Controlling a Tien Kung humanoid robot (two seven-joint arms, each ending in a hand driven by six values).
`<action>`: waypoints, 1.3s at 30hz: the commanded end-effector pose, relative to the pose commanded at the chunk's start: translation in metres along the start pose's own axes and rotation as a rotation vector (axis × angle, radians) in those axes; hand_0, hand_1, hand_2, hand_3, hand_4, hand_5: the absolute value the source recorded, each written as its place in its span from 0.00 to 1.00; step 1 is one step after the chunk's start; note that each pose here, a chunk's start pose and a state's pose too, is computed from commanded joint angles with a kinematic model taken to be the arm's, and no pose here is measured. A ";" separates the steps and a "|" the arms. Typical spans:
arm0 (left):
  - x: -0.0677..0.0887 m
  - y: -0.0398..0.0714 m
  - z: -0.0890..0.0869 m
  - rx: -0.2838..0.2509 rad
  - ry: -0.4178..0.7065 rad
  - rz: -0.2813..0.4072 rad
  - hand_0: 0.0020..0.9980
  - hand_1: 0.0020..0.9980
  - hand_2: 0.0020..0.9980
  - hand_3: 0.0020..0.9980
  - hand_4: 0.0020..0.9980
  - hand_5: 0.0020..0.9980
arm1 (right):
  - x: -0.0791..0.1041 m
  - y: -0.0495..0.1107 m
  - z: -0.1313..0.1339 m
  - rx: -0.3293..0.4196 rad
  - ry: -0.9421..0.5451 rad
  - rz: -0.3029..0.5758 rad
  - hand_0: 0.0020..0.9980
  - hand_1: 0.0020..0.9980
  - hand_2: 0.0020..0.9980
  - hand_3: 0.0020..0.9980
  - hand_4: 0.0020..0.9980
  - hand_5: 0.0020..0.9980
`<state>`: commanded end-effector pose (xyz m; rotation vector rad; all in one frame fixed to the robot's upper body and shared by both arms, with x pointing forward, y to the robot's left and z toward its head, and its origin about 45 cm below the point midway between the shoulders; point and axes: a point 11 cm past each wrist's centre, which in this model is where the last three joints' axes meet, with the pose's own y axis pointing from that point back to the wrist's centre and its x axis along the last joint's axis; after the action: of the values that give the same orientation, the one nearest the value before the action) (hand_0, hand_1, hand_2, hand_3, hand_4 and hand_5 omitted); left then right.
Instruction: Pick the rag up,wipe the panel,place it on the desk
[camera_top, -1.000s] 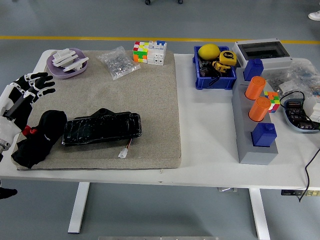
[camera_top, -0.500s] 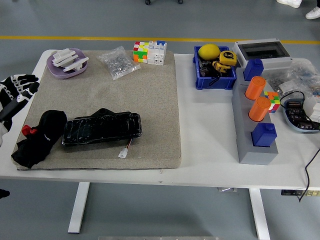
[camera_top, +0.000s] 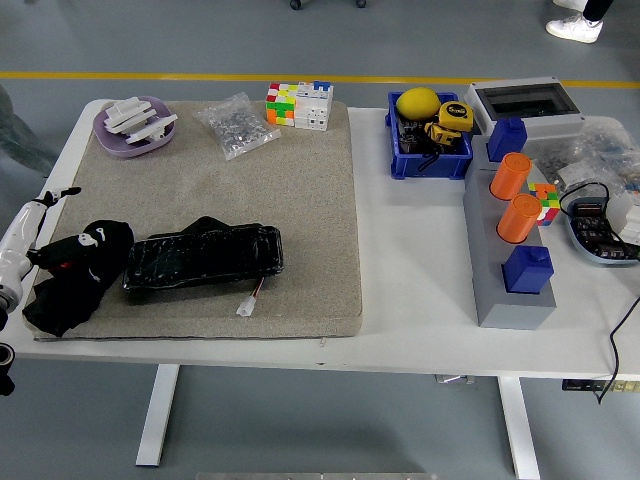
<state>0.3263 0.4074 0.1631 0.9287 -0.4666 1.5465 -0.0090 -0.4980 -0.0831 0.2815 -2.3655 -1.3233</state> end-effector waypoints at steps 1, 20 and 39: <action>-0.002 0.000 -0.002 0.011 -0.029 -0.001 1.00 1.00 1.00 0.95 0.95 0.45 | 0.000 0.000 0.000 0.000 0.000 0.000 0.70 0.61 0.59 0.57 1.00 0.45; -0.028 0.002 -0.019 0.051 -0.095 -0.026 0.64 0.82 0.88 0.84 0.83 0.27 | 0.002 0.000 -0.002 0.012 -0.032 0.009 0.70 0.61 0.59 0.57 1.00 0.44; -0.026 0.004 -0.014 0.031 -0.110 0.036 0.24 0.21 0.55 0.52 0.12 0.00 | 0.003 0.000 -0.002 0.014 -0.038 0.011 0.70 0.60 0.59 0.57 1.00 0.44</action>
<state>0.3178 0.4010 0.1356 1.0381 -0.5415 1.5442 -0.0104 -0.5007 -0.0816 0.2488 -2.4052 -1.3192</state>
